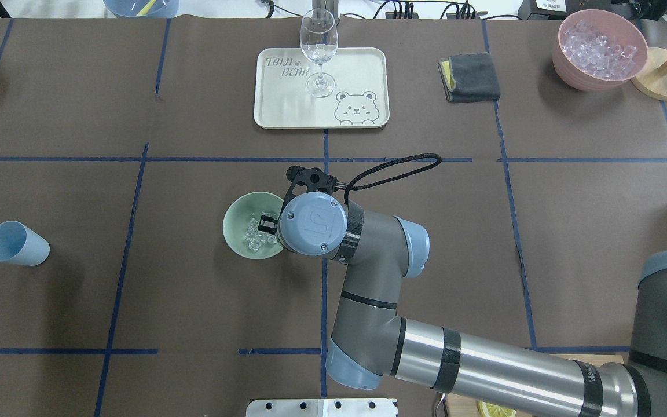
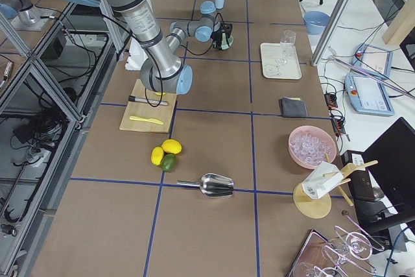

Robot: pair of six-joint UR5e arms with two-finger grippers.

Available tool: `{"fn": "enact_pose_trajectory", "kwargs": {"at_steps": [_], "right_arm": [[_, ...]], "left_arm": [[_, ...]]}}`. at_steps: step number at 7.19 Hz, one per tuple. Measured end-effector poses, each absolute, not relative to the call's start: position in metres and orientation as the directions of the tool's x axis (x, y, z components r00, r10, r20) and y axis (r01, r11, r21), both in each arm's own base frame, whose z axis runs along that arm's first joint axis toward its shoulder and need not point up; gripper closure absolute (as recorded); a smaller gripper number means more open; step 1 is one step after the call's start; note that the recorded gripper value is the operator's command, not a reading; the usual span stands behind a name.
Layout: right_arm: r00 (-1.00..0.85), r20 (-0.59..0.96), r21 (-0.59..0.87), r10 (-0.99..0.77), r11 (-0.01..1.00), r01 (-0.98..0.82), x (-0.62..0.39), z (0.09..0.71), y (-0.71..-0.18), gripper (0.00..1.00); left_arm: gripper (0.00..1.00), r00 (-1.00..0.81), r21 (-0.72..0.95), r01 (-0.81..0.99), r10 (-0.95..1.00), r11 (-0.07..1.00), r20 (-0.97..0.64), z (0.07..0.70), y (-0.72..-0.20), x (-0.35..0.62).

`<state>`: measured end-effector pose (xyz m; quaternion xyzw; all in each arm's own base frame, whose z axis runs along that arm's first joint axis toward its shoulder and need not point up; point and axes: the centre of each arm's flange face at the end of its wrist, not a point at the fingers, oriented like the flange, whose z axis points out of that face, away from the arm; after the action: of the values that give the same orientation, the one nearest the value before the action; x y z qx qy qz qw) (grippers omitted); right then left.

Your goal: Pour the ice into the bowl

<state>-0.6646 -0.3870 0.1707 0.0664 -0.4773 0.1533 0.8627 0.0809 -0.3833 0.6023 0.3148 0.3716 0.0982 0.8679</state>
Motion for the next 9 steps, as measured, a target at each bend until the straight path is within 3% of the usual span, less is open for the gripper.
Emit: {"fn": "enact_pose_trajectory", "kwargs": {"at_steps": [3, 6, 9], "right_arm": [[0.419, 0.886, -0.062, 0.198, 0.947, -0.316, -0.602, 0.174, -0.393, 1.0], [0.43, 0.883, -0.054, 0.187, 0.951, -0.304, -0.472, 0.255, -0.386, 1.0], [0.533, 0.837, 0.046, 0.124, 0.955, -0.294, -0.374, 0.359, -0.373, 1.0]], "left_arm": [[0.0, 0.701, 0.614, 0.056, 0.407, 0.788, -0.586, 0.6, -0.391, 0.086], [0.0, 0.694, 0.478, 0.047, 0.316, 0.877, -0.647, 0.572, -0.451, 0.085], [0.0, 0.71, 0.403, -0.049, 0.315, 0.914, -0.63, 0.553, -0.502, 0.047]]}}
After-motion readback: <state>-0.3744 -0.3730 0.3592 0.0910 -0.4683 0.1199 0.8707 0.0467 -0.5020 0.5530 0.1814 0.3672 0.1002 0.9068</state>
